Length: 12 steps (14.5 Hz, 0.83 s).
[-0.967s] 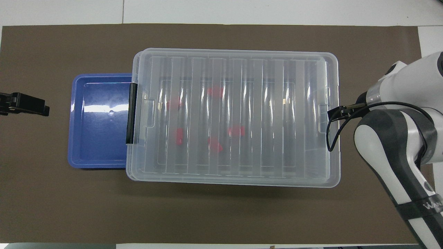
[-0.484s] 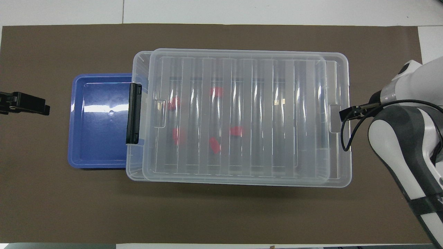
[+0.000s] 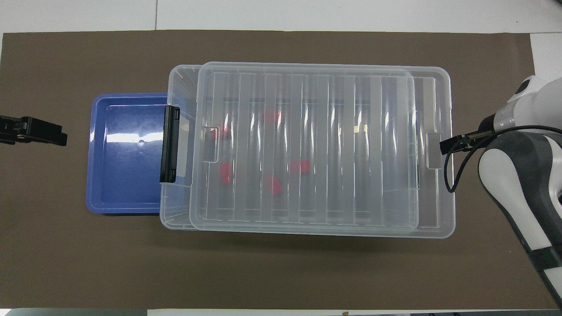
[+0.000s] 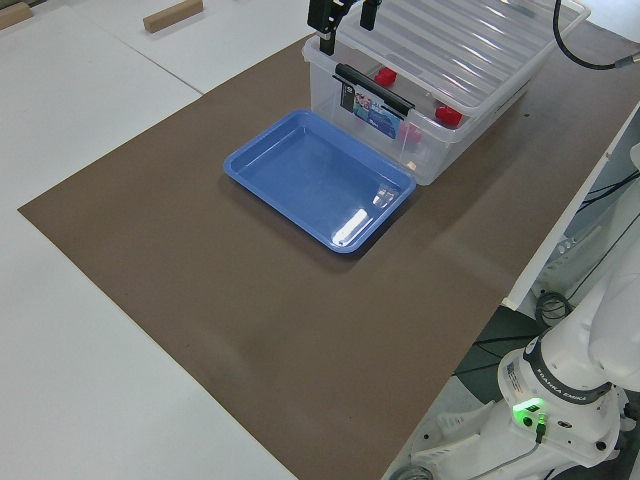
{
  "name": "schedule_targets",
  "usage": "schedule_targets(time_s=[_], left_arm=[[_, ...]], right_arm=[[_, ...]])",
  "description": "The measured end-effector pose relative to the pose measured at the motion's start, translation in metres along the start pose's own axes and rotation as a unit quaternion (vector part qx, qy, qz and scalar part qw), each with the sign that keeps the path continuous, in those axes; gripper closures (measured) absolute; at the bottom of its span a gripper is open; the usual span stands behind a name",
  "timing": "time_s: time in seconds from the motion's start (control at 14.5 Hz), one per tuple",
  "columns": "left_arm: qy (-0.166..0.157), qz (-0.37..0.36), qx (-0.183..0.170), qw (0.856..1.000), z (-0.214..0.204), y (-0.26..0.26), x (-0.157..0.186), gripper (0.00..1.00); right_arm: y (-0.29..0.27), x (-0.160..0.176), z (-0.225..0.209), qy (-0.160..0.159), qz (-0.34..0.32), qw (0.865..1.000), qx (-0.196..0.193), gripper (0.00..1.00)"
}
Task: Place red block in blue tray from box
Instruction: 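Slide the clear lid away from the tray with the right gripper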
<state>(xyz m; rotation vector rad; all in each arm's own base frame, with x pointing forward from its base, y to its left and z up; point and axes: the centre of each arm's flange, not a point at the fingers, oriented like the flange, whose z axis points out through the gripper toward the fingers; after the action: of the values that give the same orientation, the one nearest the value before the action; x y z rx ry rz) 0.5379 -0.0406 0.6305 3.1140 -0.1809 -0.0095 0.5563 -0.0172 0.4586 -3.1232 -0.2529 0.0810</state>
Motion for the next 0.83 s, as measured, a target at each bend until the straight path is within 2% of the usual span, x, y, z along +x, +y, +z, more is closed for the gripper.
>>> schedule_targets(time_s=[0.83], left_arm=[[0.008,0.006,0.001,1.000,-0.002,0.016,0.001,0.00]], right_arm=[[0.063,-0.016,0.000,0.000,-0.031,1.000,0.001,0.00]])
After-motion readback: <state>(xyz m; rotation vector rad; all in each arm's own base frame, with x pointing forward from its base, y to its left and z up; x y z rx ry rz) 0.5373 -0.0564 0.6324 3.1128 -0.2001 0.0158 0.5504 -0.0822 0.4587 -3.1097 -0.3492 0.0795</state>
